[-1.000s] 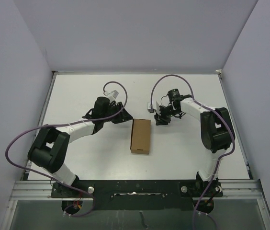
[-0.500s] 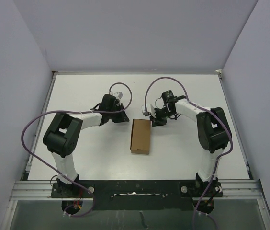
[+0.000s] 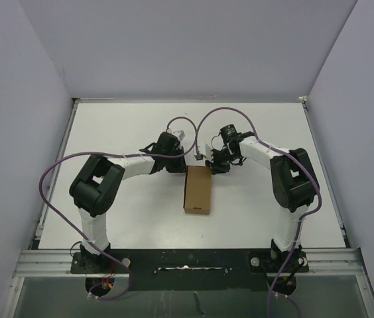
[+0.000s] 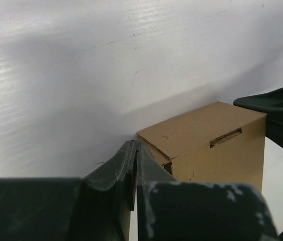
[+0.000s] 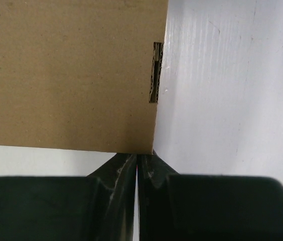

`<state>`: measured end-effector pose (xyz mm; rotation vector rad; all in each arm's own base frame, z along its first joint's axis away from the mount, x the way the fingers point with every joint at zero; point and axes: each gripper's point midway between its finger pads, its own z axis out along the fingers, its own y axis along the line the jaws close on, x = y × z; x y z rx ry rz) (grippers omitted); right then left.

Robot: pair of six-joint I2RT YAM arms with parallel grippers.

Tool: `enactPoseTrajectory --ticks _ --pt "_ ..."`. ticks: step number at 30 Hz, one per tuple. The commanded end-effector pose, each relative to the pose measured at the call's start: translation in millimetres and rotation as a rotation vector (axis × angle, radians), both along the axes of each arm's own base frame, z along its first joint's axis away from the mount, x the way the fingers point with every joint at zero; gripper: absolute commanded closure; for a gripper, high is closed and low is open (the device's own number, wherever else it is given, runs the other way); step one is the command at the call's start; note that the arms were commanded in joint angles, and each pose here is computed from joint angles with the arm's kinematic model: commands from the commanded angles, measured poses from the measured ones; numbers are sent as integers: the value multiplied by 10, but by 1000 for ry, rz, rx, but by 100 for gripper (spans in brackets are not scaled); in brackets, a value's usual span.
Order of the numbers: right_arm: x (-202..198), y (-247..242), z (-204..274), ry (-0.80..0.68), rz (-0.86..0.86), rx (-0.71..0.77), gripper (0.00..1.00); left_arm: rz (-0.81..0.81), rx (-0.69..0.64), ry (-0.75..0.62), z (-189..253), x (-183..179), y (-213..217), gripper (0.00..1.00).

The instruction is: Fold the paper box

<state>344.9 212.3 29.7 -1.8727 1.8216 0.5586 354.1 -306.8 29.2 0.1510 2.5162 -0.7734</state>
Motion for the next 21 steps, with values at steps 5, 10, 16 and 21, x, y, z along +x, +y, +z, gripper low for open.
enactPoseTrajectory --ticks 5,10,16,21 --pt "33 438 149 -61 50 55 98 -114 -17 -25 262 -276 -556 99" --pt "47 463 219 -81 48 65 97 -154 -15 -22 311 -323 -628 98" --pt "31 560 322 -109 54 79 97 -227 18 -24 381 -430 -839 97" --pt "11 588 344 -119 64 83 96 -254 31 6 308 -458 -856 96"
